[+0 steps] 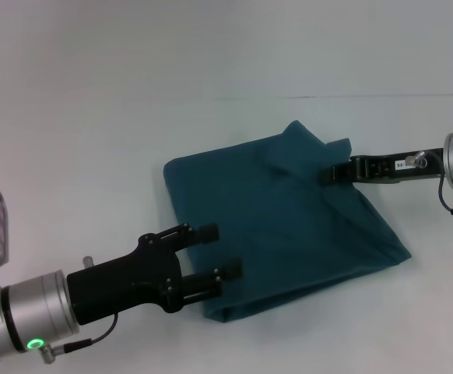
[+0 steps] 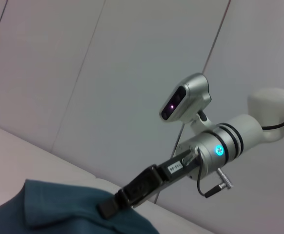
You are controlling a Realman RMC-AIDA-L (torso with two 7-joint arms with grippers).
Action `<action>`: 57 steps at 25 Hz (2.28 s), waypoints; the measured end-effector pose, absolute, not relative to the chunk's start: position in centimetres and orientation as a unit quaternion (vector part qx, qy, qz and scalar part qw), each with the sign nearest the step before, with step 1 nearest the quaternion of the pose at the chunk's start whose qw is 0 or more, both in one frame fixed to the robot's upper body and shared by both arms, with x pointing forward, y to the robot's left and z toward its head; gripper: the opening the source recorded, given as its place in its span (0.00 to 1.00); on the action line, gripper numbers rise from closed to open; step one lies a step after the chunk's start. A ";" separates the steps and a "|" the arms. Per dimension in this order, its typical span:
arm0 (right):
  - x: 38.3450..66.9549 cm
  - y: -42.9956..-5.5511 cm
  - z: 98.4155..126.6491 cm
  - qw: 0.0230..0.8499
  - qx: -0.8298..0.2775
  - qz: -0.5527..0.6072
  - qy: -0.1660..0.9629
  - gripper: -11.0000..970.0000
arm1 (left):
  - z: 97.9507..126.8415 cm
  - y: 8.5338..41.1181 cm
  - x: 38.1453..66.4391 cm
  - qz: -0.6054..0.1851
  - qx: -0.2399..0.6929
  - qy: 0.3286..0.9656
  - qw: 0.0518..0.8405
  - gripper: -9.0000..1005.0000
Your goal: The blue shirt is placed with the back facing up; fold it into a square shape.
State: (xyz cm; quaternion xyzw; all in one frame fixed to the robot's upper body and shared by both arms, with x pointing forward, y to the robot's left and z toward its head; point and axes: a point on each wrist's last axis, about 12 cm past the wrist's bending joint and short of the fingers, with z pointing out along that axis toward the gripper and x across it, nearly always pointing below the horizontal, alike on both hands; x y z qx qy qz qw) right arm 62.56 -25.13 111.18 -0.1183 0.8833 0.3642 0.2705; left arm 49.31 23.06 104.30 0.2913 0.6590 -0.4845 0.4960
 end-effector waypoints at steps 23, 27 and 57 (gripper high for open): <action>63.0 -26.6 110.5 0.299 -0.117 0.305 0.896 0.26 | 104.3 23.0 49.6 -0.483 0.286 0.665 0.493 0.76; 63.5 -28.0 112.1 0.326 -0.109 0.292 0.893 0.43 | 104.4 23.1 49.7 -0.482 0.285 0.664 0.496 0.76; 64.0 -19.9 113.9 0.269 -0.224 0.333 0.875 0.63 | 104.3 24.9 50.1 -0.443 0.272 0.684 0.512 0.76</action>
